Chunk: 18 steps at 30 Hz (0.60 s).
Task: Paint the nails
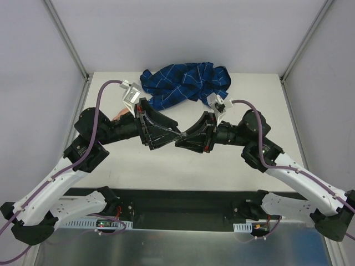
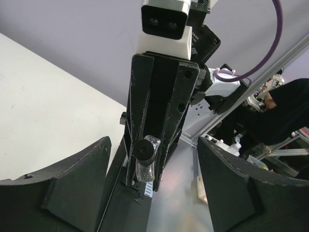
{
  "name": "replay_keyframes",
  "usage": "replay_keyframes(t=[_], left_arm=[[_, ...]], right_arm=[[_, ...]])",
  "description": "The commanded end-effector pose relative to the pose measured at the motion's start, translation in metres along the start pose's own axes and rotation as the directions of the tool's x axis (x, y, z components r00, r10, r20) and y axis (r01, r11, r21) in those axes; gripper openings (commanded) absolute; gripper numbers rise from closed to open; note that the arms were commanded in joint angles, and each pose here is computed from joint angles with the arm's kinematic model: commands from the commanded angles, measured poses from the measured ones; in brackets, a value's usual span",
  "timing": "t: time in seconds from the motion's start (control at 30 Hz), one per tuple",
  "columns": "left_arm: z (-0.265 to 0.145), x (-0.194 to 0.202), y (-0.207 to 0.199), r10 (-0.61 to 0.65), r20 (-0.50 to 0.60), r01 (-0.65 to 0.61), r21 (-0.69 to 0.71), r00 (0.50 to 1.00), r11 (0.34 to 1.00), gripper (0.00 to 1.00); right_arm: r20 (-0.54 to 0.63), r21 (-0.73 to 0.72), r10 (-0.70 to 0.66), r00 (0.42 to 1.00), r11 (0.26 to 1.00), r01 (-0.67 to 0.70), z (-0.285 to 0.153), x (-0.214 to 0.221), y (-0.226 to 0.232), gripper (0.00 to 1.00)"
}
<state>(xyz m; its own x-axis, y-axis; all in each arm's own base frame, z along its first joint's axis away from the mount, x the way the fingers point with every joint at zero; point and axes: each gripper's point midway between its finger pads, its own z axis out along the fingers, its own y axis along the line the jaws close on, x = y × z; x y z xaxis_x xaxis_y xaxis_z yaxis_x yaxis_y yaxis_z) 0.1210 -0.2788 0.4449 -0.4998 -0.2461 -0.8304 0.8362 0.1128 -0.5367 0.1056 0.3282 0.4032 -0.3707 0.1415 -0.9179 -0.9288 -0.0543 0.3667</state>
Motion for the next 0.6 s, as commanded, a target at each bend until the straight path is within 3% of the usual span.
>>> replay_keyframes(t=[0.0,0.1,0.13,0.2,0.23,0.27,0.33,0.37,0.4,0.43,0.47,0.5,0.53,0.57], left_arm=[[0.002,-0.013,-0.016,0.053,0.033,-0.055,0.072,0.998,0.996,0.68],[0.004,-0.013,-0.014,0.052,0.026,-0.053,0.07,0.998,0.996,0.47],[0.005,-0.014,-0.013,0.047,0.023,-0.048,0.065,0.999,0.997,0.21],[0.01,-0.011,-0.001,0.01,0.005,-0.01,0.008,1.0,1.0,0.0],[0.013,-0.013,0.004,-0.001,0.005,0.001,-0.015,1.0,1.0,0.0],[0.014,-0.013,0.008,-0.014,0.004,0.014,-0.042,1.0,0.999,0.0],[0.015,-0.015,0.027,-0.053,0.025,0.056,-0.145,0.998,0.988,0.0],[0.015,-0.016,0.035,-0.068,0.04,0.074,-0.187,0.997,0.98,0.0],[0.013,-0.018,0.048,-0.083,0.071,0.099,-0.255,0.994,0.962,0.0],[0.013,-0.018,0.055,-0.116,0.092,0.138,-0.29,0.989,0.947,0.0],[0.013,-0.019,0.062,-0.132,0.107,0.161,-0.325,0.985,0.932,0.0],[0.011,-0.024,0.07,-0.136,0.14,0.179,-0.37,0.981,0.912,0.0],[0.012,-0.017,0.08,-0.175,0.127,0.213,-0.41,0.976,0.887,0.0],[0.012,-0.017,0.083,-0.185,0.129,0.224,-0.427,0.974,0.876,0.0]], right_arm=[[0.07,-0.038,-0.046,0.996,0.998,0.049,0.001,-0.02,0.01,0.0],[0.087,0.025,-0.06,0.994,0.998,0.058,-0.001,-0.021,-0.001,0.0],[0.09,0.043,-0.063,0.994,0.997,0.059,-0.001,-0.022,-0.004,0.0],[0.089,0.128,-0.084,0.993,0.989,0.072,-0.004,-0.023,-0.016,0.0],[0.071,0.159,-0.096,0.993,0.984,0.083,-0.003,-0.019,-0.018,0.0],[0.083,0.283,-0.126,0.989,0.954,0.098,-0.006,-0.025,-0.035,0.0],[-0.044,0.406,-0.255,0.966,0.879,0.251,-0.004,-0.013,-0.035,0.0],[-0.099,0.691,-0.321,0.942,0.659,0.297,-0.032,-0.025,-0.073,0.0],[-0.284,0.766,-0.418,0.863,0.442,0.467,-0.038,-0.032,-0.085,0.0],[-0.374,0.787,-0.45,0.811,0.31,0.534,-0.035,-0.03,-0.069,0.0],[-0.421,0.869,-0.435,0.796,0.058,0.491,-0.054,-0.05,-0.074,0.0],[-0.612,0.759,-0.424,0.668,-0.078,0.647,-0.041,-0.041,-0.078,0.0],[-0.617,0.75,-0.448,0.647,-0.086,0.656,-0.032,-0.04,-0.07,0.0],[-0.556,0.785,-0.494,0.668,-0.049,0.617,-0.022,-0.045,-0.063,0.0]])
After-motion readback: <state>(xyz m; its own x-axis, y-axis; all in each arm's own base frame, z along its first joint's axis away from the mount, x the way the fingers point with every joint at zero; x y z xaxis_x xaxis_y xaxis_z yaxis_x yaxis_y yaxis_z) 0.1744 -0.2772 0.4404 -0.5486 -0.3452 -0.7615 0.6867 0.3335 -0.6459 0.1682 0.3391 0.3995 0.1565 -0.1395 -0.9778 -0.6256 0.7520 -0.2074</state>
